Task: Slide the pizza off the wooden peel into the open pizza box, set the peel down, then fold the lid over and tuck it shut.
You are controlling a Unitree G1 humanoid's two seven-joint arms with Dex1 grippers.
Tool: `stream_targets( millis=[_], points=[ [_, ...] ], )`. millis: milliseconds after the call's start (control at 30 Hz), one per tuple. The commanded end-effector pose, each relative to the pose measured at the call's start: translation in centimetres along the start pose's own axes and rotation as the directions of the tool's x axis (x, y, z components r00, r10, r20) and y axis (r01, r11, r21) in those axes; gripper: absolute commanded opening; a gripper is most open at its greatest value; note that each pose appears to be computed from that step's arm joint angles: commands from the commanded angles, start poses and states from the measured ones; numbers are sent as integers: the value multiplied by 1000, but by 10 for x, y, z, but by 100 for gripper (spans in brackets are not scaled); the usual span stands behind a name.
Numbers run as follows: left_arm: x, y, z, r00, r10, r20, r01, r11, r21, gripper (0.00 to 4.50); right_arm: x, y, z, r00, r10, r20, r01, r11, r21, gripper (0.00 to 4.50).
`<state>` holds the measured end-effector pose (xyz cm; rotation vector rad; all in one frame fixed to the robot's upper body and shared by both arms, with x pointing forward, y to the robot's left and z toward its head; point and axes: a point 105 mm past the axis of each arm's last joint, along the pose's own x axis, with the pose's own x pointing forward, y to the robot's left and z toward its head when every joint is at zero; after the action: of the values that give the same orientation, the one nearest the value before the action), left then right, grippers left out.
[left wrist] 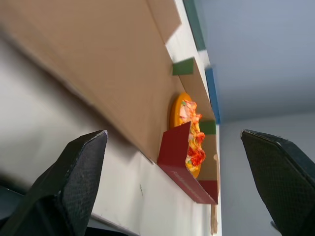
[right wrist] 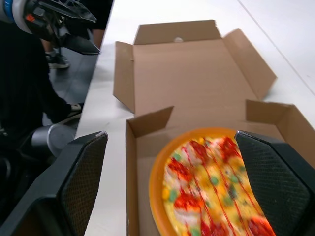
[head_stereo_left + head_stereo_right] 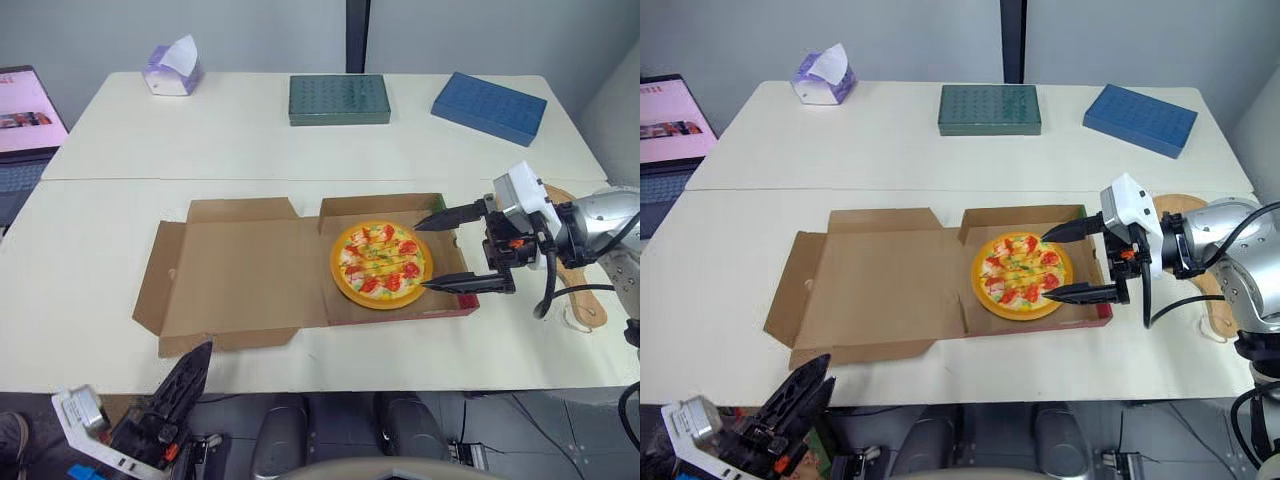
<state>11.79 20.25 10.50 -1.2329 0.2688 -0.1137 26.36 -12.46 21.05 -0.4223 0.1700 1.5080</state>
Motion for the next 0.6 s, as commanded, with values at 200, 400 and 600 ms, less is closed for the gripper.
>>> stream_targets(
  millis=[200,400,600],
  points=[
    [16,19,23,976,124,181,-94,982,-164,450,-5,-1,13,1000,-2,-7,2,998,-66,446],
    [32,23,42,953,160,256,-110,974,-197,450,-5,-1,17,1000,1,-11,-2,997,-76,446],
    [38,28,42,957,178,231,-137,974,-183,337,-5,-1,18,1000,6,-12,-7,997,-82,450]
  ],
)
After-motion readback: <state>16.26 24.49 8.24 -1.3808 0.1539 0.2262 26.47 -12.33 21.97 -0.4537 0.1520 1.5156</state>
